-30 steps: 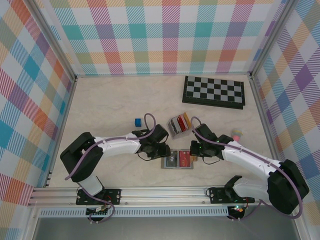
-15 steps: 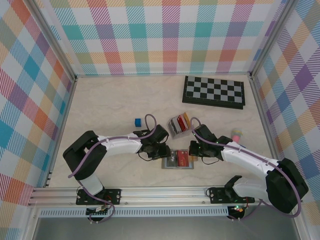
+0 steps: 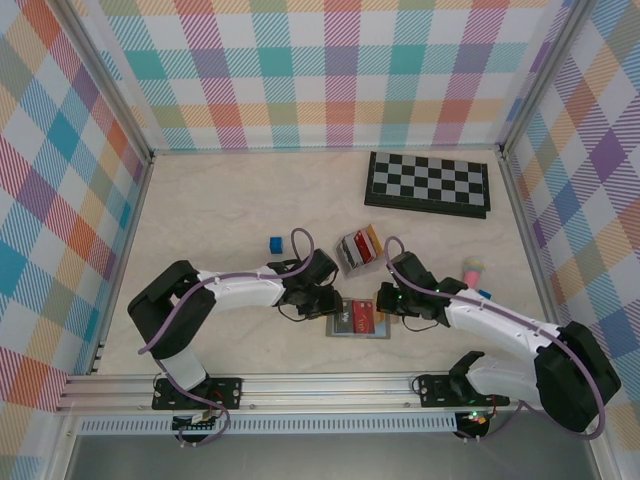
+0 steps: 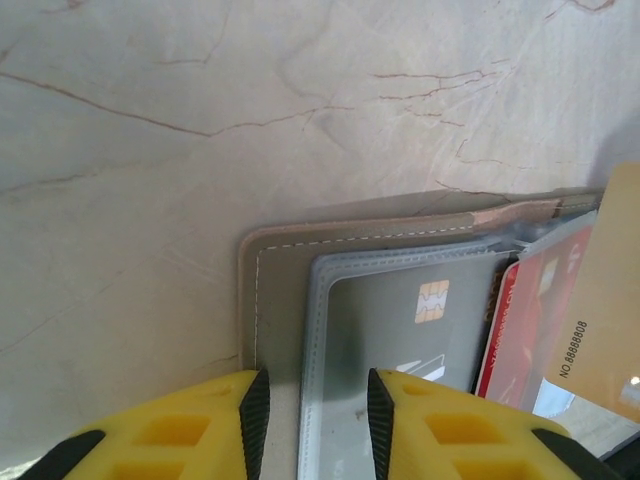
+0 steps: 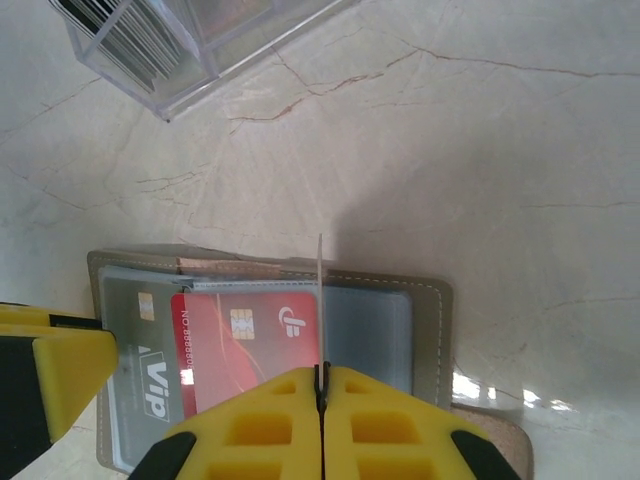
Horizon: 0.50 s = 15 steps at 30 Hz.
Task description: Put the credit cards into the card holder
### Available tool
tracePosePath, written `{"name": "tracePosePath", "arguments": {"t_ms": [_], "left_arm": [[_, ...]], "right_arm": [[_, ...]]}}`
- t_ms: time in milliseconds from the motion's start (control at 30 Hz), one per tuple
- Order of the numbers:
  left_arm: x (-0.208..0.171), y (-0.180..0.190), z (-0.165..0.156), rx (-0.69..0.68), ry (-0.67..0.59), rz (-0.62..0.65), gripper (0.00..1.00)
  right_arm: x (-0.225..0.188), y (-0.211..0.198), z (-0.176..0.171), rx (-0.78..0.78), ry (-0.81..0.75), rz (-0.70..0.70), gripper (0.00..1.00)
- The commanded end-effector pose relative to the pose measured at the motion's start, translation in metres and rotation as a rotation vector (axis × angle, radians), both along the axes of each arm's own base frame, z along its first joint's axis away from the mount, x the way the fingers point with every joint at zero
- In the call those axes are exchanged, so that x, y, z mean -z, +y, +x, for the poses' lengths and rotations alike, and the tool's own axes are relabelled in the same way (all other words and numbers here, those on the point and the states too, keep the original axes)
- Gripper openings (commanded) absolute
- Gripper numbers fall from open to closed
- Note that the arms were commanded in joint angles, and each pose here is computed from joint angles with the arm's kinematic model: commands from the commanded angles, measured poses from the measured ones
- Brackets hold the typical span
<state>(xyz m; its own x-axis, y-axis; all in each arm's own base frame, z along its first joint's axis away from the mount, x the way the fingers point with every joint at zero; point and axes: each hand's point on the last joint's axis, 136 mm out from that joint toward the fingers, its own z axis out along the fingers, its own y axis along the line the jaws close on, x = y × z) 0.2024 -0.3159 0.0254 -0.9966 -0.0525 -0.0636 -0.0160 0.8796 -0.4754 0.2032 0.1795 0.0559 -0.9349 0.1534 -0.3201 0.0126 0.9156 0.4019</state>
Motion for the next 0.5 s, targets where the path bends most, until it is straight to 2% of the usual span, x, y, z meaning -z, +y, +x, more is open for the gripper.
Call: {"name": "tracePosePath", "arguments": {"t_ms": [0, 467], "left_arm": [[0.0187, 0.0081, -0.0083, -0.001, 0.043, 0.036, 0.34], [0.0189, 0.0095, -0.0079, -0.006, 0.043, 0.043, 0.33]], "right_arm": [[-0.0019, -0.0105, -0.0060, 0.006, 0.003, -0.043, 0.07], [-0.0058, -0.0195, -0.0058, -0.010, -0.011, -0.103, 0.07]]}}
